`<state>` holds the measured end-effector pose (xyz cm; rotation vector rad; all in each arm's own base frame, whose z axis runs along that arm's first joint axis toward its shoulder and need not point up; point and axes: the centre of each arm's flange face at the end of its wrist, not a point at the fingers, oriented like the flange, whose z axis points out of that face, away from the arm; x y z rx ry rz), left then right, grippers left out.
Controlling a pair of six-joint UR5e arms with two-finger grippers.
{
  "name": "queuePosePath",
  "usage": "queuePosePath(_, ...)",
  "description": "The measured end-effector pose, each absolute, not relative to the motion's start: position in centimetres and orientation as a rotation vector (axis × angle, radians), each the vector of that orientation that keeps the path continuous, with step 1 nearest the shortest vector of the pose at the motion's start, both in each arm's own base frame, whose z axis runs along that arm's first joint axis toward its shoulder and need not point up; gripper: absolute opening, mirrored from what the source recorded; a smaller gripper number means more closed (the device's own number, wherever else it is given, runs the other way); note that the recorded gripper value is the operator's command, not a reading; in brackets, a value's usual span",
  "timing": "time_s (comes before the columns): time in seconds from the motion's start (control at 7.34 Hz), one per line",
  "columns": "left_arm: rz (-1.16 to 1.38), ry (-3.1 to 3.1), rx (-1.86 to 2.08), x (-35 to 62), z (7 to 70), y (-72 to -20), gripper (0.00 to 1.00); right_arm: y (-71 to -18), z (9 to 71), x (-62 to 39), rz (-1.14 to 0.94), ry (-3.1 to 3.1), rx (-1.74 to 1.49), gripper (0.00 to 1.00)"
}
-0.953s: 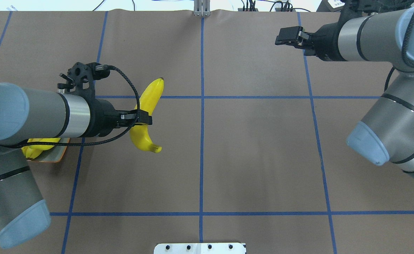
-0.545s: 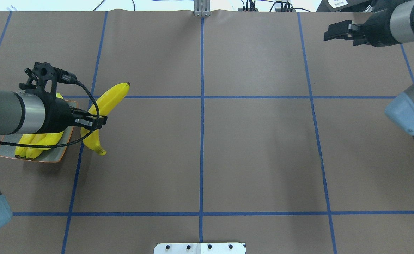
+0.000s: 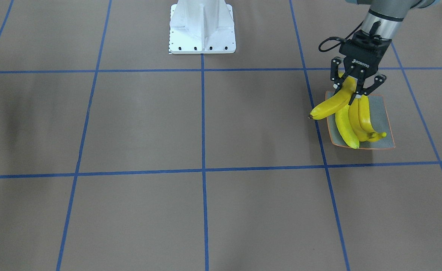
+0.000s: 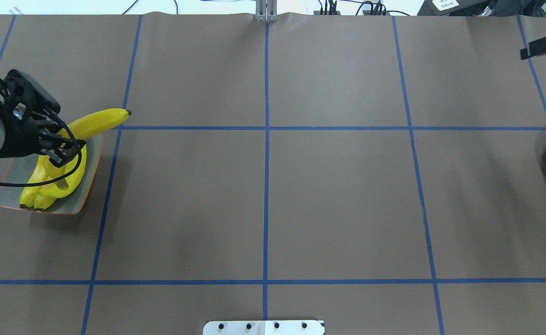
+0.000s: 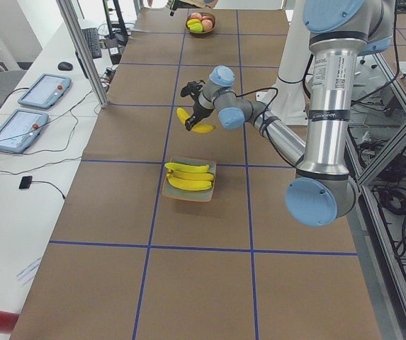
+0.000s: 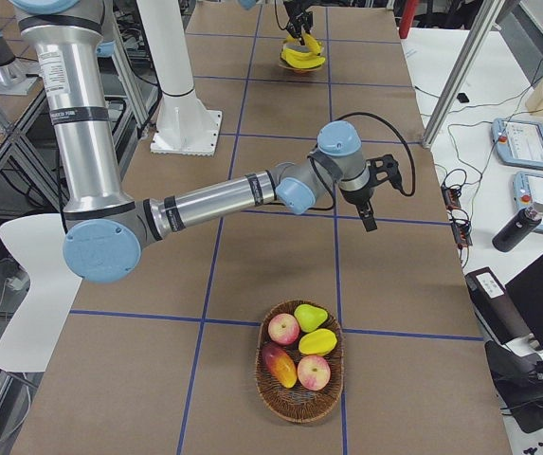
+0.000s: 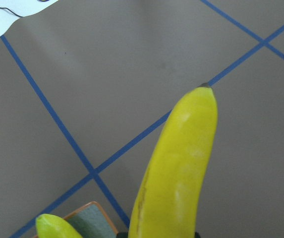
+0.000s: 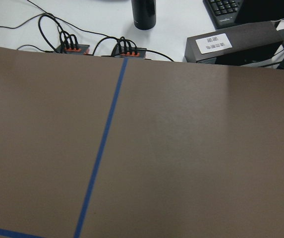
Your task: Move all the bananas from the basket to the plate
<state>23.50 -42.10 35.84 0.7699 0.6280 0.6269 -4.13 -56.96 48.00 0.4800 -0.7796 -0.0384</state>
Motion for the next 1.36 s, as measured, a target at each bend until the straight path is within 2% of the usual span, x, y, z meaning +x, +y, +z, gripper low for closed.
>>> queuePosePath(0.54,0.896,0.413,0.812,20.8,43.3,-46.2,0.0,-56.3,56.1,2.3,-0.158,-0.702,0.468,1.0)
queuePosePath(0.95,0.923,0.5,0.834,21.9,49.7,-46.8,0.0,-56.0,57.1,3.1,-0.16,-0.694,0.464,1.0)
queuePosePath(1.36,0.911,0.772,0.765,19.9,49.5,-46.0,0.0,-56.1,56.9,3.4,-0.154,-0.693,0.467,1.0)
